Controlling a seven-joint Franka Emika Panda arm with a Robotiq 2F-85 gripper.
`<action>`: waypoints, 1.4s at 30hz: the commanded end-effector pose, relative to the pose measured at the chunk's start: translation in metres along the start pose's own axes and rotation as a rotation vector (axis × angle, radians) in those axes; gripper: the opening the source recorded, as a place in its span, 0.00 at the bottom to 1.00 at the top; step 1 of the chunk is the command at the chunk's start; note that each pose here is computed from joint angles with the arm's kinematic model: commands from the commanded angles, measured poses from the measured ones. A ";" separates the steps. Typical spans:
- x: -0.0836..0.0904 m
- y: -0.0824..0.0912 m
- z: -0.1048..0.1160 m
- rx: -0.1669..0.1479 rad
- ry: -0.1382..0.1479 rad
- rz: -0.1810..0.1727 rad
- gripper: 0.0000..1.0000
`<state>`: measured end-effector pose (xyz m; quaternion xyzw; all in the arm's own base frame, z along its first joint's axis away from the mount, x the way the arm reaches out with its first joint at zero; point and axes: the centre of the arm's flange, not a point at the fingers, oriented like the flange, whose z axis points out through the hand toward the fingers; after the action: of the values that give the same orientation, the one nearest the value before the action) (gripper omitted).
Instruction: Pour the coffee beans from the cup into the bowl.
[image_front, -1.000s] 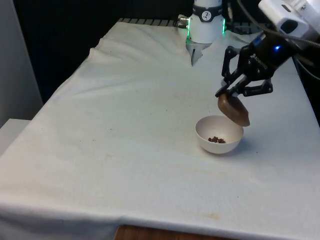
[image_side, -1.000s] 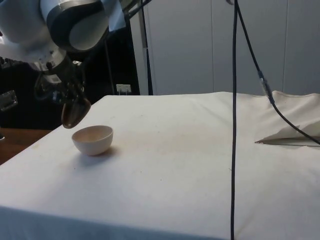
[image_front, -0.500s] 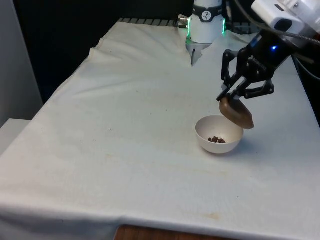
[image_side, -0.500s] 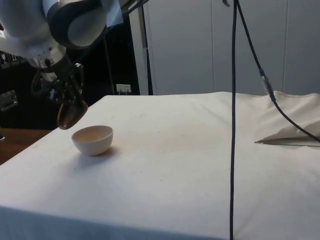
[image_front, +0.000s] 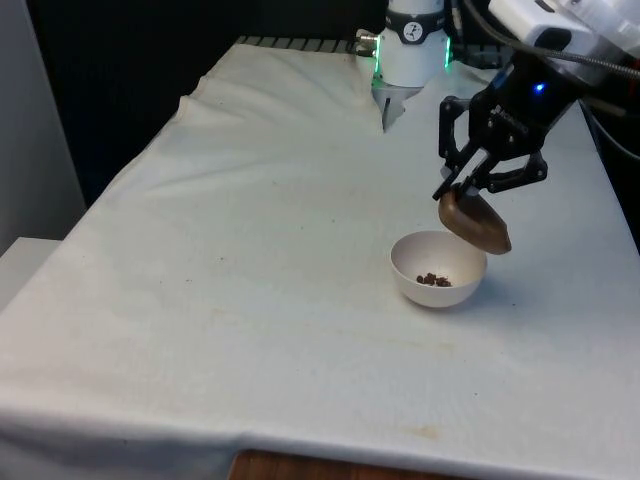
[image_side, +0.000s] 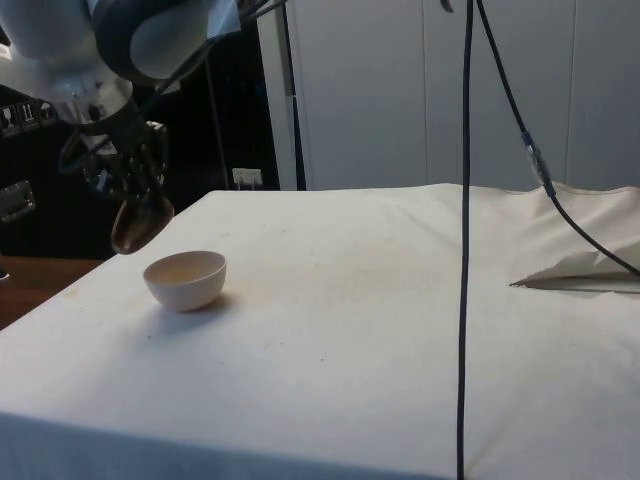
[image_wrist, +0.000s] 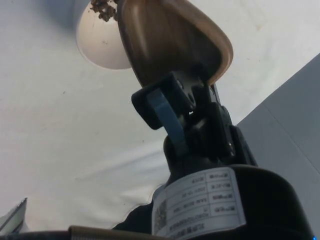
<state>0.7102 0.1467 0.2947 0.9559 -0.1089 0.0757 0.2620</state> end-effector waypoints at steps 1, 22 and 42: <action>0.001 0.003 -0.001 0.027 0.002 0.002 0.00; -0.001 0.010 0.002 0.042 -0.029 0.022 0.00; -0.019 0.031 0.019 0.005 -0.023 0.014 0.00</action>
<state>0.6906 0.1133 0.2884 0.9544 -0.1189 0.0618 0.2668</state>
